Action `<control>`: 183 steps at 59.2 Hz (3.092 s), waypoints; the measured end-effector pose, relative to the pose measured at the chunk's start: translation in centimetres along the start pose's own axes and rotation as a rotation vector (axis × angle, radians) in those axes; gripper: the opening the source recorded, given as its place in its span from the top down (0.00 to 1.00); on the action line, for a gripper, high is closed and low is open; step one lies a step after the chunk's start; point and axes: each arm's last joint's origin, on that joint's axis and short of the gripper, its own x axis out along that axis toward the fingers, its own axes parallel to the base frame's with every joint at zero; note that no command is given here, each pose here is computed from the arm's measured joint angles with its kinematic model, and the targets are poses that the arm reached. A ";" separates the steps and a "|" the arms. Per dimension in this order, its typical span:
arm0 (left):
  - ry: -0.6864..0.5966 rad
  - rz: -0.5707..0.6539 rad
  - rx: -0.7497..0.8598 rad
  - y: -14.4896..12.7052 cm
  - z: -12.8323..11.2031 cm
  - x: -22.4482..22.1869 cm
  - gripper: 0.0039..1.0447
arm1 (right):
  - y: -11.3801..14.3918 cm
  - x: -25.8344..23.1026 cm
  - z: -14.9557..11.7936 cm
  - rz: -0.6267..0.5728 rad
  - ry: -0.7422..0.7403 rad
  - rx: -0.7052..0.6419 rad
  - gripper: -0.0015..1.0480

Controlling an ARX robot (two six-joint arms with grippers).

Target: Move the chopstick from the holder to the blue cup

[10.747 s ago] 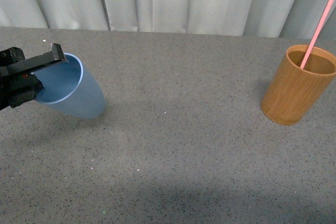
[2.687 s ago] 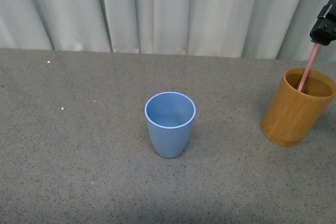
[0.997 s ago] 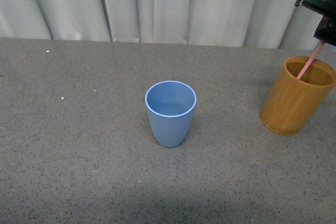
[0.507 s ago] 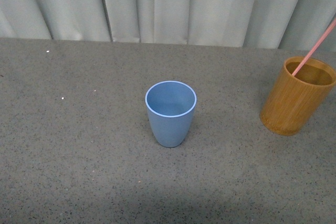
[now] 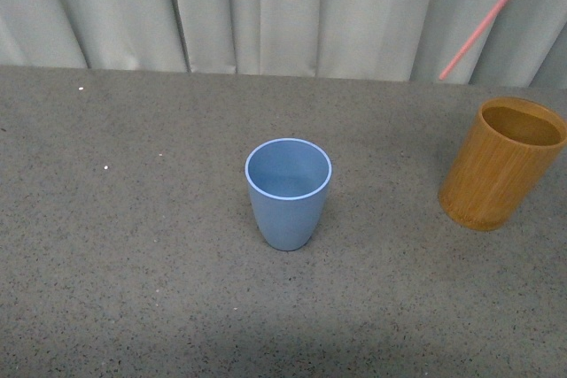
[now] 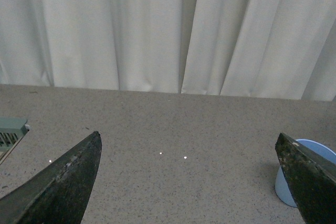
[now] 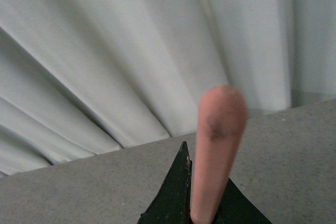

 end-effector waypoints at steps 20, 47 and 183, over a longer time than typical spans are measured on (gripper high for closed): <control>0.000 0.000 0.000 0.0 0.0 0.0 0.06 | 3.9 1.7 -2.7 0.121 0.040 0.038 0.99; 0.000 0.000 0.000 0.0 0.0 0.0 0.06 | 6.3 4.0 -6.5 0.152 0.124 0.069 0.99; 0.000 0.000 0.000 0.0 0.0 0.0 0.06 | 5.0 3.6 -10.0 0.033 0.077 0.020 0.14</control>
